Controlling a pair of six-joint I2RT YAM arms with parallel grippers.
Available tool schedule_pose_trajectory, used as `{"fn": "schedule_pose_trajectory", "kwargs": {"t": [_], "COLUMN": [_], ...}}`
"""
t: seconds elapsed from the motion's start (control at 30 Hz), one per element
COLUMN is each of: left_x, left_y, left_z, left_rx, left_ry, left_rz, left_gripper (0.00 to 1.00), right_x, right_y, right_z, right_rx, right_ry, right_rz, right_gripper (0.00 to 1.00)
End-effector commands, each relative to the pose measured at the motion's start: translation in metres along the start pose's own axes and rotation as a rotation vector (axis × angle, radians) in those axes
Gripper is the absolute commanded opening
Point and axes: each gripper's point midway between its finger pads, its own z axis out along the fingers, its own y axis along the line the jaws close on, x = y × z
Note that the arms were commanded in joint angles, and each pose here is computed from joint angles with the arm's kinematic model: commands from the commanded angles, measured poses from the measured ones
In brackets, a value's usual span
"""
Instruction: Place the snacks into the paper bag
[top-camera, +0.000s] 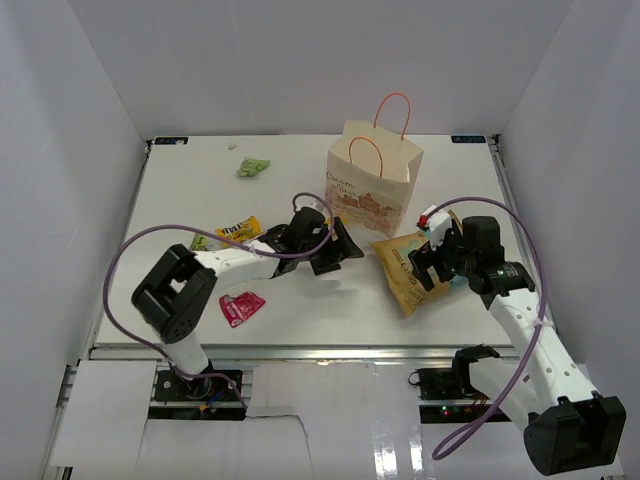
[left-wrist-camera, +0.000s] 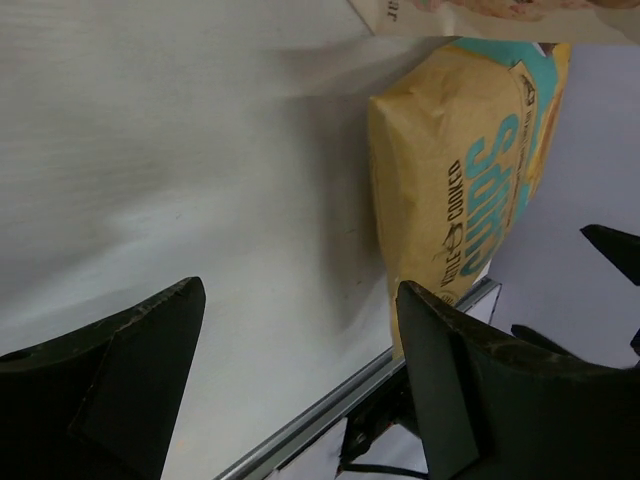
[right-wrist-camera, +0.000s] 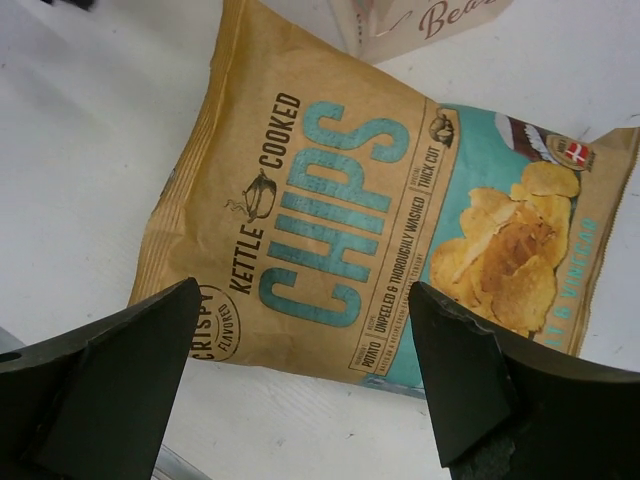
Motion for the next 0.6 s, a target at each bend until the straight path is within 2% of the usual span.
{"fn": "schedule_pose_trajectory", "kwargs": {"t": [0.0, 0.13, 0.4, 0.57], "left_x": [-0.013, -0.013, -0.011, -0.007], "left_y": [-0.055, -0.078, -0.084, -0.088], "left_z": [0.017, 0.046, 0.08, 0.09], "left_rx": [0.122, 0.147, 0.125, 0.127], "left_ry": [-0.027, 0.003, 0.021, 0.038], "left_rz": [-0.039, -0.03, -0.063, -0.064], "left_gripper": [0.87, 0.83, 0.73, 0.56], "right_x": [-0.014, -0.01, -0.011, -0.011], "right_y": [-0.007, 0.009, 0.033, 0.04], "right_z": [-0.008, -0.016, -0.028, -0.03], "right_rx": [0.027, -0.064, -0.185, -0.218], "right_ry": [-0.077, -0.098, -0.164, -0.187], "right_rz": [0.0, -0.07, -0.17, -0.24], "right_gripper": [0.9, 0.9, 0.91, 0.92]}}
